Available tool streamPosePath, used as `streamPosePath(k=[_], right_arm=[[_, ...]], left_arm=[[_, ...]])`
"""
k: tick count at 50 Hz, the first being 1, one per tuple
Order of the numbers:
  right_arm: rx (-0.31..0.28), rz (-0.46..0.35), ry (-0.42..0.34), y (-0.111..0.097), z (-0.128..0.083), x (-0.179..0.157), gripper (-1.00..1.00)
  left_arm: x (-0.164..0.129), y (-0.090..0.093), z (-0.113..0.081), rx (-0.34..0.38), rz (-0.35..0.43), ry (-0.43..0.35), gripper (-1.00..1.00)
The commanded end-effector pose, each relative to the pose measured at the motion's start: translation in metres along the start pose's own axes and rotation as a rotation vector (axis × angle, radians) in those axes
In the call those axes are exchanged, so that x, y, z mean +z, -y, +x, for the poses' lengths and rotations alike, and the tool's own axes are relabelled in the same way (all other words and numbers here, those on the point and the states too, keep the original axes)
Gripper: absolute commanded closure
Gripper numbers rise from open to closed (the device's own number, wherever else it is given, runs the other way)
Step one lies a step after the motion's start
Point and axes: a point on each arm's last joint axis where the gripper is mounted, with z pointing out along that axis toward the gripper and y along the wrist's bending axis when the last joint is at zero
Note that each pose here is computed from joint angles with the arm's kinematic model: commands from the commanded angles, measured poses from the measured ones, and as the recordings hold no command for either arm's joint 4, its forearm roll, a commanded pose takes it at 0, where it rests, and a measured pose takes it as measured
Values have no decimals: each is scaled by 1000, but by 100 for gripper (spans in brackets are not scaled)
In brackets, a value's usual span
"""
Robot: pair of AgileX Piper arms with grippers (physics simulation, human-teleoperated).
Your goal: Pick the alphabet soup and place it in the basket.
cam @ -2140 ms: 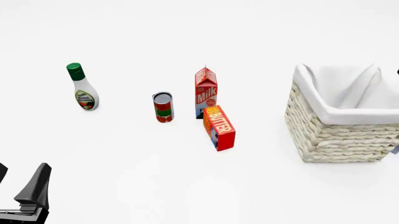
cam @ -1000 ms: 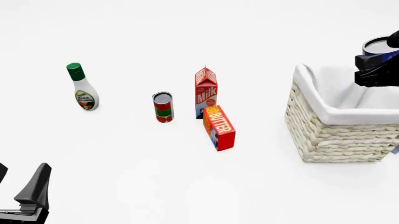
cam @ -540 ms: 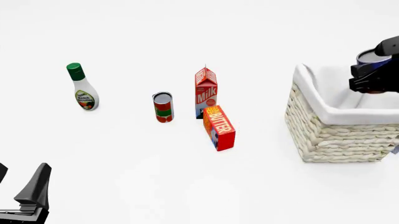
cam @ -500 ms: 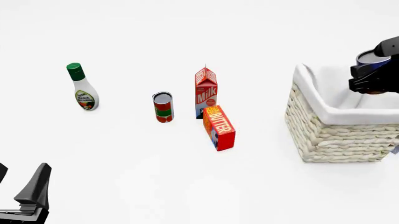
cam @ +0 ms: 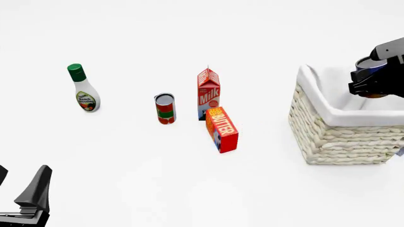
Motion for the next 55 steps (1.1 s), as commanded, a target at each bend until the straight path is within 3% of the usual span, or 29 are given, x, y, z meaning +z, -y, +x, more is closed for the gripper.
streamPosePath(k=[1, 55], right_arm=[[-1, 0, -13, 3, -4, 13, 100], [-28, -33, -100, -5, 21, 46, 100]], left_arm=[[0, 0, 0, 0, 0, 0, -100], [0, 0, 0, 0, 0, 0, -100]])
